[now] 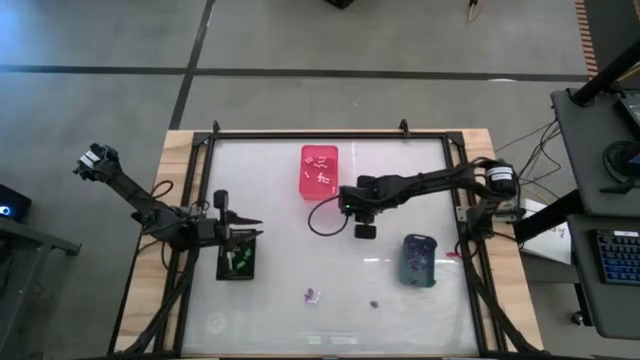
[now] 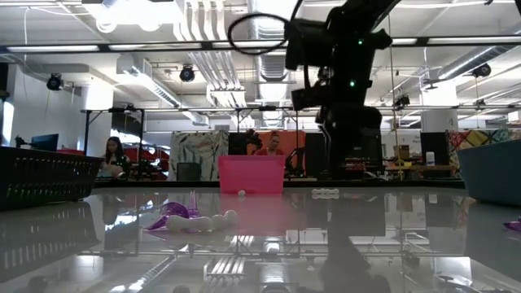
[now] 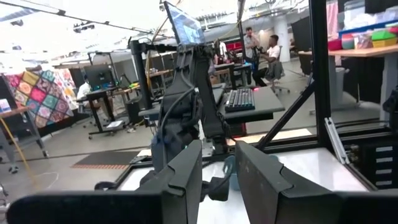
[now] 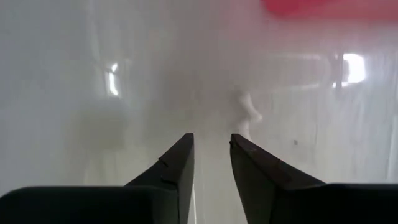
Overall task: Sort Halloween decoration
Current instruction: Put the bone toy into the red bin
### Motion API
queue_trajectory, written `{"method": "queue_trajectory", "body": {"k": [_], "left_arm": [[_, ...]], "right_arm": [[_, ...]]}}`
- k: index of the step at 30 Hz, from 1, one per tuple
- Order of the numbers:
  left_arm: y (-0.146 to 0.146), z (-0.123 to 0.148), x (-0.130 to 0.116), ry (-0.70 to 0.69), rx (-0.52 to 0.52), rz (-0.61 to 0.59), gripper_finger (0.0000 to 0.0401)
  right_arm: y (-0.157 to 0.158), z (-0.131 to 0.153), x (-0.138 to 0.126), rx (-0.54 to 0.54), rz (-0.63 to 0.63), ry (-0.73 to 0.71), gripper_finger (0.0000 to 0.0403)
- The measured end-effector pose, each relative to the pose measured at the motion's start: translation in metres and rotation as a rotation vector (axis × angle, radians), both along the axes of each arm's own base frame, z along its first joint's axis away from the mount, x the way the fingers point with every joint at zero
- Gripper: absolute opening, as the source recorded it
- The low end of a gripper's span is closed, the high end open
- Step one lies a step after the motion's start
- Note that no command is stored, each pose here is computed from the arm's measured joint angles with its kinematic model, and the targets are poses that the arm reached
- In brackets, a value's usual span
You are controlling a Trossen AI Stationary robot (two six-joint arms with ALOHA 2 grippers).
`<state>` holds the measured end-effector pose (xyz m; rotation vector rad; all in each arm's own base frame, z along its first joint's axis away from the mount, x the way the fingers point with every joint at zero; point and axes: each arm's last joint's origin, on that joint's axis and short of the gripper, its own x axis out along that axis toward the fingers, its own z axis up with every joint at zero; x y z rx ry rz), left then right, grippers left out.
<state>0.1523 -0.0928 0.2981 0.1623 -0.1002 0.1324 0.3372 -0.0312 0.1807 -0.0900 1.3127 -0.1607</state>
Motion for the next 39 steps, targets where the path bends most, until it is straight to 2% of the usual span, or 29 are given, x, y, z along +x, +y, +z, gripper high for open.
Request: {"method": "queue_trajectory", "body": {"k": [6,18,31,39], "left_arm": [[0.0,-0.001,0.0,0.005,0.018,0.003,0.008],[0.0,0.0,0.0,0.004,0.007,0.002,0.008],[0.0,-0.001,0.001,0.006,0.017,0.003,0.008],[0.0,-0.001,0.001,0.007,0.025,0.004,0.008]], "right_arm": [[-0.01,-0.007,-0.005,-0.004,-0.031,0.046,0.0122],[-0.034,-0.015,-0.009,-0.022,-0.045,0.025,0.0123],[-0.034,-0.031,-0.015,-0.017,-0.044,0.006,0.012],[-0.035,-0.031,-0.012,-0.027,-0.032,-0.028,0.011]]}}
